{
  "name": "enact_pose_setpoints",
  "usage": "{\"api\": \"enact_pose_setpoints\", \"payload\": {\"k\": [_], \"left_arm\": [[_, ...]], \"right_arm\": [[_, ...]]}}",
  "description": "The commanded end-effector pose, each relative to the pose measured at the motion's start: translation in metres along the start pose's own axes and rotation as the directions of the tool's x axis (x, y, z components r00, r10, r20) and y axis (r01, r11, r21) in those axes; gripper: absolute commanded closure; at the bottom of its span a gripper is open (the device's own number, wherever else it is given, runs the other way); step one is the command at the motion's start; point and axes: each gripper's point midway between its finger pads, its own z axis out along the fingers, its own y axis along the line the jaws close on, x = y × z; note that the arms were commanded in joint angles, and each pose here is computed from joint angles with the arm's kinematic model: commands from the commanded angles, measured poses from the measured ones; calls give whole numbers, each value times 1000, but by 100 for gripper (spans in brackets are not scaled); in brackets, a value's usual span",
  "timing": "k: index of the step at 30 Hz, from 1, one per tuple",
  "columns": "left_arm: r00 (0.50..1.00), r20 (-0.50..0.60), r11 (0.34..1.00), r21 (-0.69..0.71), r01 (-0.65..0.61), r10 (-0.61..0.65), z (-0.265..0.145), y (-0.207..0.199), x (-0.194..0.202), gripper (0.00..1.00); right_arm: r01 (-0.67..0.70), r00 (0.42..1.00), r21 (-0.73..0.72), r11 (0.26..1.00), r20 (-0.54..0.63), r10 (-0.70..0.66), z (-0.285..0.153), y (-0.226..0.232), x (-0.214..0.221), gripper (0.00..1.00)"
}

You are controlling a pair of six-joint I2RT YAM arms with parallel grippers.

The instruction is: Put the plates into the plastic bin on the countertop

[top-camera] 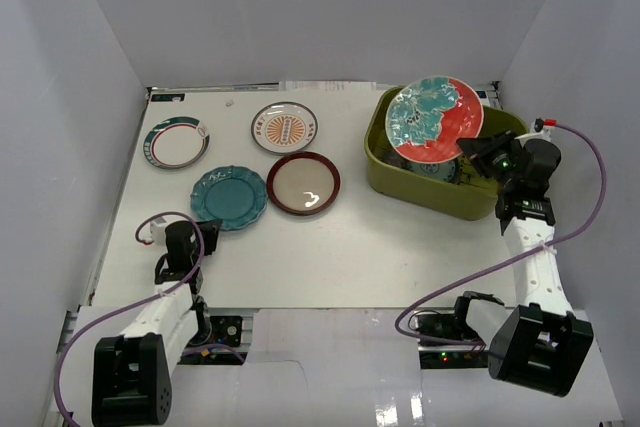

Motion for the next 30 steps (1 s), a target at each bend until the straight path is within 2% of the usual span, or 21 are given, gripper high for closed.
{"api": "enact_pose_setpoints", "payload": {"k": [1, 4, 5, 9, 15, 20, 21, 27, 30], "left_arm": [[999, -22, 999, -16, -36, 35, -2, 20, 11, 89], [996, -29, 996, -28, -88, 87, -3, 22, 12, 100], [994, -22, 994, -3, -109, 109, -2, 7, 8, 100], [987, -2, 987, 28, -160, 160, -2, -7, 2, 100], [977, 24, 975, 63, -212, 210, -5, -31, -7, 100], [961, 115, 961, 86, -263, 252, -11, -65, -31, 100], [957, 140, 956, 115, -270, 253, -15, -82, -37, 100], [953, 153, 932, 216, -291, 262, -31, -125, -36, 100], [945, 167, 919, 237, -314, 279, -39, -141, -39, 100]], "right_arm": [[67, 997, -61, 996, 44, -64, 1, 14, -18, 92], [92, 993, 78, 993, 68, -97, 4, -24, -23, 92], [96, 992, 117, 988, 66, -104, 5, -33, -24, 92], [88, 995, 205, 975, 25, -95, 10, -65, -13, 92], [94, 995, 260, 961, -48, -84, 23, -94, 2, 92], [96, 990, 306, 947, -128, -59, 30, -118, 20, 88], [95, 989, 316, 944, -141, -53, 31, -122, 23, 87], [102, 967, 340, 935, -255, -12, 38, -137, 39, 82], [131, 958, 334, 933, -283, -33, 37, -134, 39, 82]]}}
